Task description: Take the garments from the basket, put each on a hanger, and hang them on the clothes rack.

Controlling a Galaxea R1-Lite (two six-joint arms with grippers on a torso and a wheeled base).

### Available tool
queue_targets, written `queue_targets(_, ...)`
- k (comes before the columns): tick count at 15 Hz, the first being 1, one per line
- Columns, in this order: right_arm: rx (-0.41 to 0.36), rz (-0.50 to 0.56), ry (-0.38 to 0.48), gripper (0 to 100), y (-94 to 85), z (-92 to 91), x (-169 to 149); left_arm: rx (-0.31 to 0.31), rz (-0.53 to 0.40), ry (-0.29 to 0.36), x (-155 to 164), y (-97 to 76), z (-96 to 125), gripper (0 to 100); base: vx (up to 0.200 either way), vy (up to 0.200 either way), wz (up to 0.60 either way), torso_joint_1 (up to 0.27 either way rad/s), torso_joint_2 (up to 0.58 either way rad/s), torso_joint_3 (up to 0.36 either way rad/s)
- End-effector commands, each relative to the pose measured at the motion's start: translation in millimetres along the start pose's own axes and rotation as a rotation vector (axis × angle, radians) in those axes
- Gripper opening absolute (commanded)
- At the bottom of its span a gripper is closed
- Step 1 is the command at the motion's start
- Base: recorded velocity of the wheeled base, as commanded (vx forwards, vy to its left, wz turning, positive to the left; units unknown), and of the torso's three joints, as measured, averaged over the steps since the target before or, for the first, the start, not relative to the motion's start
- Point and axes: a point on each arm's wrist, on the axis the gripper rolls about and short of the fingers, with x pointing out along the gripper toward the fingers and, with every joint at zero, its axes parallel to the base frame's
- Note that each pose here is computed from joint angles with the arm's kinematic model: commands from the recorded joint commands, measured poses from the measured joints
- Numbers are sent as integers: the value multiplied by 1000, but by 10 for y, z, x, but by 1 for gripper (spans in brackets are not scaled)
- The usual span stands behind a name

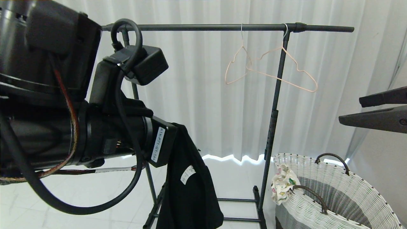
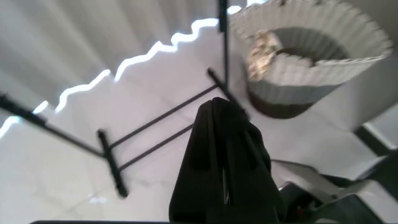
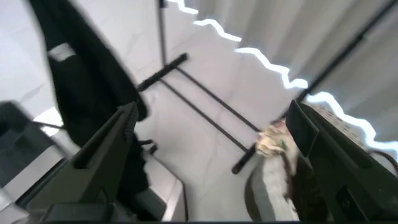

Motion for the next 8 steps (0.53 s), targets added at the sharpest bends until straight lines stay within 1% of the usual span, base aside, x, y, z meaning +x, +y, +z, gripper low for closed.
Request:
queue_targets(1,68,-203,107,100,-336,-116,-66,-14,54,14,-101,99,-136,0,0,0,0,0,0,0)
queue_targets(2,51,-298,189,100,-486,-206,-168,-12,92,34,-128,179,-228,0,0,0,0,0,0,0)
queue_targets(3,12,-380,282,100,-626,-317,-268,9,160,63,-172,312,-353,0,0,0,0,0,0,0)
queue_targets(4,-17,-424,319,100,-706,-375,-328,32,218,89,-204,429,-446,0,0,0,0,0,0,0)
queue_targets(5,-29,-458,348,100,-776,-444,-335,35,273,103,-274,550,-530,0,0,0,0,0,0,0)
queue_targets(7,-35,-497,341,100,-775,-524,-337,-11,346,107,-322,698,-574,0,0,0,0,0,0,0)
queue_targets(8,-45,-538,341,100,-765,-569,-341,-25,369,103,-331,745,-575,0,0,0,0,0,0,0)
